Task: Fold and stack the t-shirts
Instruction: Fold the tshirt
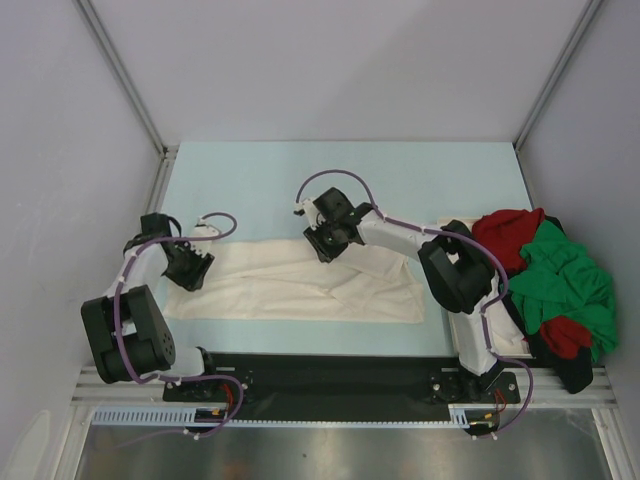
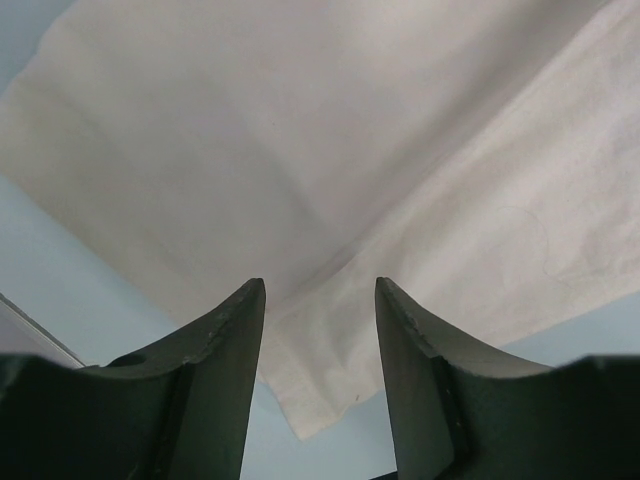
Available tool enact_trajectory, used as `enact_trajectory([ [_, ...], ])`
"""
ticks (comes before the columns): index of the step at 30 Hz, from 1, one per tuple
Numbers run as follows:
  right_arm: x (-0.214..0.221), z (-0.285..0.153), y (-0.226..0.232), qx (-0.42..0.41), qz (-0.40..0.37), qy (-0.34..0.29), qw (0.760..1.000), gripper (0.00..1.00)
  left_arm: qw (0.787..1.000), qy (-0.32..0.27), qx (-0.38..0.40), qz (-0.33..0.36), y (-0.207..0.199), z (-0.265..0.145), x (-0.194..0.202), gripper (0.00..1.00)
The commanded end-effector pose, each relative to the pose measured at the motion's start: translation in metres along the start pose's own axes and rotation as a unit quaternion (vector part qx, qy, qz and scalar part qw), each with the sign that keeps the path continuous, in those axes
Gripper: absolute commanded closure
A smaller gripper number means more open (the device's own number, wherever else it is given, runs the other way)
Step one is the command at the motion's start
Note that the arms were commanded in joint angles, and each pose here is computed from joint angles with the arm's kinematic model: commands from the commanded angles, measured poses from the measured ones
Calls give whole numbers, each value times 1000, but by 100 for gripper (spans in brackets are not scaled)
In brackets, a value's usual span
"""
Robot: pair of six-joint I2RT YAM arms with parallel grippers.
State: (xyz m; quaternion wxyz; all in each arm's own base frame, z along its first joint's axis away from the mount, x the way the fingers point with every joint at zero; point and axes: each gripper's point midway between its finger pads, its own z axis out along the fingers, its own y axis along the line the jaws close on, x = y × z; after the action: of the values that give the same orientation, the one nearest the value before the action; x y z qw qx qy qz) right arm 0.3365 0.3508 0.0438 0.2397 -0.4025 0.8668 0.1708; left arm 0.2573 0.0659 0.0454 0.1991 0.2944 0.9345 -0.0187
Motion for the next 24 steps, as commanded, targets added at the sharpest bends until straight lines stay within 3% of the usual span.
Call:
enact_trajectory([
  [1, -4, -3, 4, 4, -18, 4, 1000, 69, 1000, -2, 4, 28, -3, 1, 1, 48],
  [3, 4, -3, 2, 12, -13, 12, 1000, 78, 1000, 0, 0, 30, -2, 2, 3, 54],
  [4, 6, -5, 0, 18, -11, 13, 1000, 88, 999, 0, 0, 32, -2, 2, 3, 57],
  [8, 6, -16, 3, 18, -7, 1, 1000, 100, 999, 2, 1, 37, -2, 3, 4, 72],
  [9, 6, -18, 4, 17, -4, -1, 1000, 100, 999, 3, 1, 37, -2, 4, 5, 80],
  [16, -5, -66, -2, 56, 48, -46, 996, 95, 999, 1, 3, 36, -3, 8, 6, 100],
  [21, 29, -91, -27, 95, 159, -62, 981, 94, 999, -9, -9, 50, 0, 5, 2, 100],
  [24, 63, -107, -52, 143, 269, -58, 951, 87, 998, -16, -6, 56, -1, 2, -1, 100],
])
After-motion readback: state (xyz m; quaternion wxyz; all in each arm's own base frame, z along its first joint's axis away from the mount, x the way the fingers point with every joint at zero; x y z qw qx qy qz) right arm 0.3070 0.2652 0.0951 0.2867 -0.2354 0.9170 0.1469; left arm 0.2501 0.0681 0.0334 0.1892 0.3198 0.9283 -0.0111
